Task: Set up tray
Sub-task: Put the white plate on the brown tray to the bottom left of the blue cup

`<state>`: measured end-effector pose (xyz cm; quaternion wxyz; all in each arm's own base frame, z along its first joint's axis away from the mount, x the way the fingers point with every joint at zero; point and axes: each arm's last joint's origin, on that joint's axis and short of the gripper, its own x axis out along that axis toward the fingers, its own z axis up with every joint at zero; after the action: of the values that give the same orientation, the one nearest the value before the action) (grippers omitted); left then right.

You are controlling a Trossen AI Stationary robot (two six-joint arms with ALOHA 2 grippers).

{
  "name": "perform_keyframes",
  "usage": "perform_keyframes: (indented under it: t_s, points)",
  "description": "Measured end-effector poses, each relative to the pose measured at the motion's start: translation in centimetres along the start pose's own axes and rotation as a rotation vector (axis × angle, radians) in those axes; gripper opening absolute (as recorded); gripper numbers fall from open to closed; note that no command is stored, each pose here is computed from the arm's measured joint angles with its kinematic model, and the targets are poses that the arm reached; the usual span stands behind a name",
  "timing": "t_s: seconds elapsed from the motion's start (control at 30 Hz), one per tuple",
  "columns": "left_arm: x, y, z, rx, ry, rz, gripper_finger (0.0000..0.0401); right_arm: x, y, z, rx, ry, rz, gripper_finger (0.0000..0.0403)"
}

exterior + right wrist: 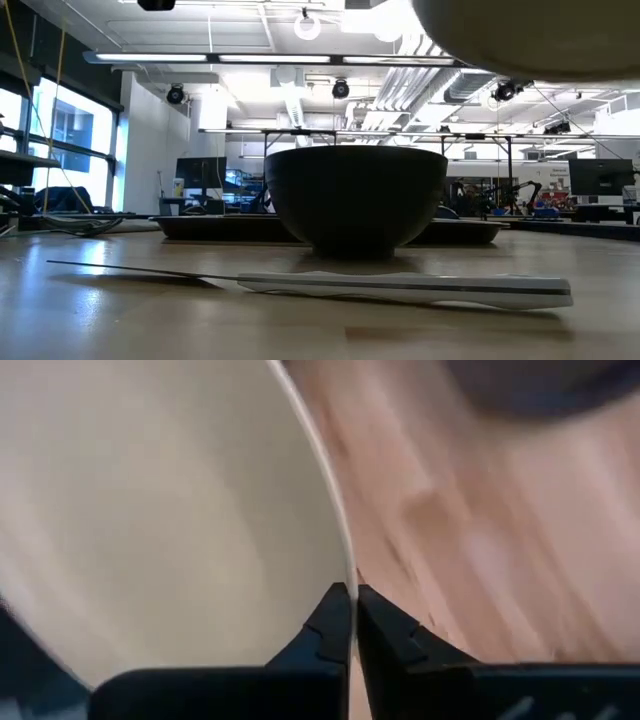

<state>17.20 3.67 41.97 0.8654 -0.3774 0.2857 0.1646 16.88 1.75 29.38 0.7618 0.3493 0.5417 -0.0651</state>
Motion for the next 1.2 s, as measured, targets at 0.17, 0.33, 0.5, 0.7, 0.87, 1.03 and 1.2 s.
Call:
perform_keyframes:
  t_s: [0.17,0.33,0.5,0.7,0.87,1.03,1.2]
  points:
    - [0.0,0.0,0.0,-0.006,-0.002,-0.002,0.0058,-1.6,-0.3,4.0,0.172,-0.169,-0.035,0.0001]
    - [0.0,-0.4,0.4,0.008,-0.033,-0.047,0.0058,-0.8,-1.2,9.5,0.328,-0.299,-0.018,0.0]
    - [-0.3,-0.9,0.8,0.061,-0.076,-0.127,0.0058,1.6,-3.9,14.9,0.457,-0.359,0.01,0.0]
    - [-0.7,-0.9,0.7,0.118,-0.075,-0.137,0.0058,5.4,-8.2,17.8,0.62,-0.272,-0.036,0.0]
    - [-1.3,-0.9,0.5,0.131,-0.089,-0.146,0.0058,6.8,-10.5,18.7,0.715,-0.233,-0.049,0.0]
    - [-1.5,-0.8,0.5,0.141,-0.098,-0.146,0.0058,6.7,-12.3,19.0,0.789,-0.256,-0.086,0.0]
    - [-1.5,-0.8,0.5,0.162,-0.1,-0.143,0.0058,6.8,-13.8,19.2,0.832,-0.245,-0.105,0.0]
